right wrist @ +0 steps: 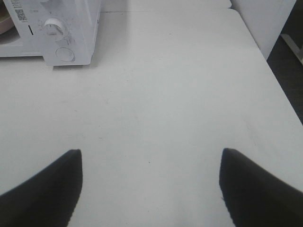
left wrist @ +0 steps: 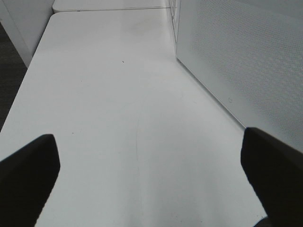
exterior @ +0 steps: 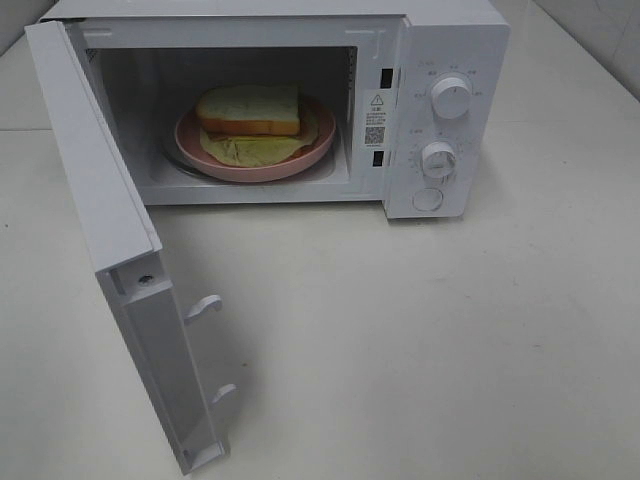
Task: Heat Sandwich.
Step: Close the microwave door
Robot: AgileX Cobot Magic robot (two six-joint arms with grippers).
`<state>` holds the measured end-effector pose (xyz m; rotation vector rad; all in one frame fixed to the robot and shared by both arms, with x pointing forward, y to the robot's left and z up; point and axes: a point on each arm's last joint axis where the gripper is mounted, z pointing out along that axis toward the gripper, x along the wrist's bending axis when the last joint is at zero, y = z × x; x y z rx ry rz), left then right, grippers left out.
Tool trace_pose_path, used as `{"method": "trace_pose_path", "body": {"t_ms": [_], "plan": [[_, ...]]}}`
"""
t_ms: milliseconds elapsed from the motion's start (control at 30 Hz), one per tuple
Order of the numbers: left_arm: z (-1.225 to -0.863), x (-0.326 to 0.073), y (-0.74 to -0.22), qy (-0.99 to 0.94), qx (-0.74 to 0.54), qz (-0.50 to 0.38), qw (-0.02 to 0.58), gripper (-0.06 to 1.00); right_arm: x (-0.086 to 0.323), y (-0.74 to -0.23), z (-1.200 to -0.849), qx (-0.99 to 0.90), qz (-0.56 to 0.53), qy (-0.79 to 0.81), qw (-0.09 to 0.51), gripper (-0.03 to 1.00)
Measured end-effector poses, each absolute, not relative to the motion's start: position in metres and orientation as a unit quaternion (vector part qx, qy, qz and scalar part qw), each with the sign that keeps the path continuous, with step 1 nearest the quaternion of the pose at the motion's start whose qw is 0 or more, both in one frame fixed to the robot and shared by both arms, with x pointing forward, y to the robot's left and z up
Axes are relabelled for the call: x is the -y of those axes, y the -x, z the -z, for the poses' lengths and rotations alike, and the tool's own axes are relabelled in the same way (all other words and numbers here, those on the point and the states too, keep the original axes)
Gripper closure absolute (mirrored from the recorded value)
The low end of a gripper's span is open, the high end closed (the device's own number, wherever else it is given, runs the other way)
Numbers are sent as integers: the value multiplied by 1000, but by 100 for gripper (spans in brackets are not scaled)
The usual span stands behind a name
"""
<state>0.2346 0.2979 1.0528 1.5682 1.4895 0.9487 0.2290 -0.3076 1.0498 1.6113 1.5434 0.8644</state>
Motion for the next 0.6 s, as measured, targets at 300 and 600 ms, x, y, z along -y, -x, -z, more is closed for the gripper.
{"method": "trace_pose_path", "body": {"t_ms": [300, 600], "plan": [[-1053, -298, -235, -614, -583, -372, 380, -5, 304, -229, -1050, -606, -338, -622, 363, 20], [-1053, -298, -235, -614, -583, -372, 380, -5, 304, -229, -1050, -606, -338, -622, 363, 20]]}}
